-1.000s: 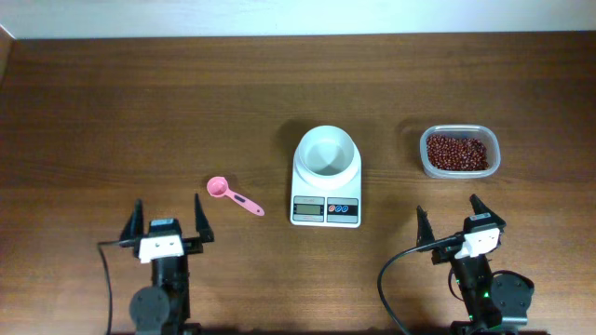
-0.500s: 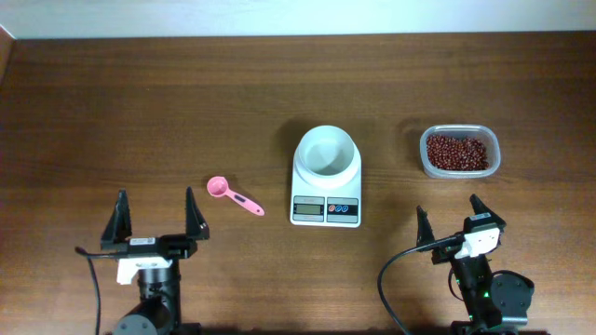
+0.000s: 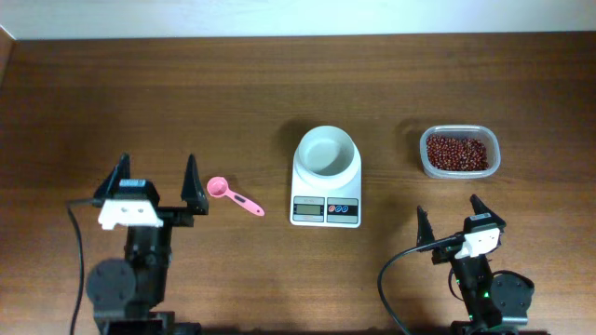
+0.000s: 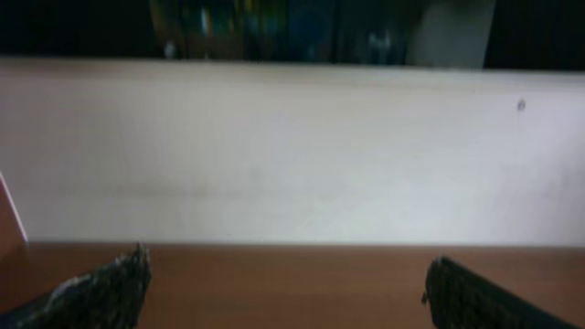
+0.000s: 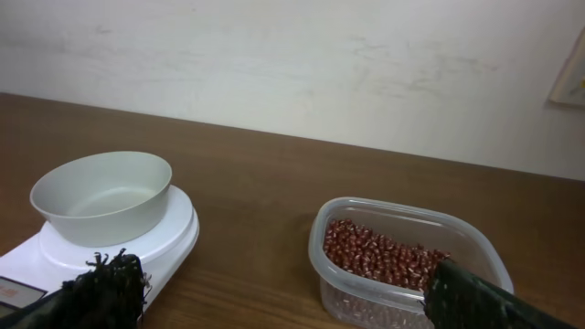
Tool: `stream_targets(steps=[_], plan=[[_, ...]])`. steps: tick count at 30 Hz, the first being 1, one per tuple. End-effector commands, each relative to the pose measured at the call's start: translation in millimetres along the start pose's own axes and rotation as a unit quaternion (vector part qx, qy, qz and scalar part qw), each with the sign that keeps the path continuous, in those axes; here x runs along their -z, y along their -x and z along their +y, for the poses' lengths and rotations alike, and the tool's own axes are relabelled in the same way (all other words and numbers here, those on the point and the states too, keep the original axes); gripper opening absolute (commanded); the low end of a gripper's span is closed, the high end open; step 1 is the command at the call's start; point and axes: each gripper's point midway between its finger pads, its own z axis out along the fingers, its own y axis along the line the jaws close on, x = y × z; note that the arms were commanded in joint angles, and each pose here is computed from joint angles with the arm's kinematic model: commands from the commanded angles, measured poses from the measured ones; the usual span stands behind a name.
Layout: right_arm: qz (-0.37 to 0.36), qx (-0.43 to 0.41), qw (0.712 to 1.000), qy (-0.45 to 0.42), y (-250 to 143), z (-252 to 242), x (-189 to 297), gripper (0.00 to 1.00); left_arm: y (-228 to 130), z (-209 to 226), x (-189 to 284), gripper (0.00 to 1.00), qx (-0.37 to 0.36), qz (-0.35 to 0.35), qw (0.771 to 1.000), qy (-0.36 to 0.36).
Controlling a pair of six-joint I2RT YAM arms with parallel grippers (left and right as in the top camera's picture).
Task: Scoop and weigh 50g on scale
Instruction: 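Raise the left arm and move the open gripper above the pink scoop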
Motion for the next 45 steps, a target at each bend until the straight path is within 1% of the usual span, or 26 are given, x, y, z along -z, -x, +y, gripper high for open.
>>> stream_targets(steps=[1,4,7,8,11,13,15,17,23,24,25,28,31,33,37,39,42,44,45], plan=[[0.001,-0.002,1.000,-0.008,-2,-3,0,0.99,24,-7,-10,0.99,0.008,0.024,0.999,-0.020],[0.001,-0.002,1.000,-0.008,-2,-3,0,0.99,27,-9,-21,0.99,0.011,0.060,0.998,-0.025],[0.001,-0.002,1.000,-0.008,-2,-3,0,0.99,25,-24,-29,0.99,0.016,0.084,0.994,-0.068],[0.001,-0.002,1.000,-0.008,-2,-3,0,0.99,21,-33,-32,0.99,0.015,0.097,0.990,-0.097],[0.001,-0.002,1.000,-0.008,-2,-3,0,0.99,16,-45,-33,0.99,0.023,0.121,0.984,-0.131],[0.001,-0.002,1.000,-0.008,-2,-3,0,0.99,19,-57,-30,0.99,0.029,0.127,0.977,-0.168],[0.001,-0.002,1.000,-0.008,-2,-3,0,0.99,24,-78,-22,0.99,0.035,0.120,0.965,-0.232],[0.001,-0.002,1.000,-0.008,-2,-3,0,0.99,28,-81,-21,0.99,0.033,0.112,0.964,-0.240],[0.001,-0.002,1.000,-0.008,-2,-3,0,0.99,25,-81,-21,0.99,0.039,0.120,0.962,-0.243],[0.001,-0.002,1.000,-0.008,-2,-3,0,0.99,24,-80,-21,0.99,0.050,0.124,0.962,-0.238],[0.001,-0.002,1.000,-0.008,-2,-3,0,0.99,22,-73,-24,0.99,0.077,0.133,0.965,-0.212],[0.001,-0.002,1.000,-0.008,-2,-3,0,0.99,16,-54,-30,0.99,0.123,0.149,0.970,-0.146],[0.001,-0.002,1.000,-0.008,-2,-3,0,0.99,4,-36,-33,0.93,0.161,0.170,0.969,-0.081],[0.001,-0.002,1.000,-0.008,-2,-3,0,0.99,-13,-22,-33,0.89,0.196,0.198,0.960,-0.029],[0.001,-0.002,1.000,-0.008,-2,-3,0,0.99,-38,-16,-37,0.86,0.220,0.246,0.944,0.003],[0.001,-0.002,1.000,-0.008,-2,-3,0,0.99,-47,-9,-40,0.85,0.218,0.275,0.936,0.029],[0.001,-0.002,1.000,-0.008,-2,-3,0,0.99,-56,4,-42,0.87,0.214,0.326,0.917,0.081],[0.001,-0.002,1.000,-0.008,-2,-3,0,0.99,-67,13,-42,0.91,0.217,0.371,0.895,0.122],[0.001,-0.002,1.000,-0.008,-2,-3,0,0.99,-72,13,-45,0.95,0.216,0.382,0.890,0.124]])
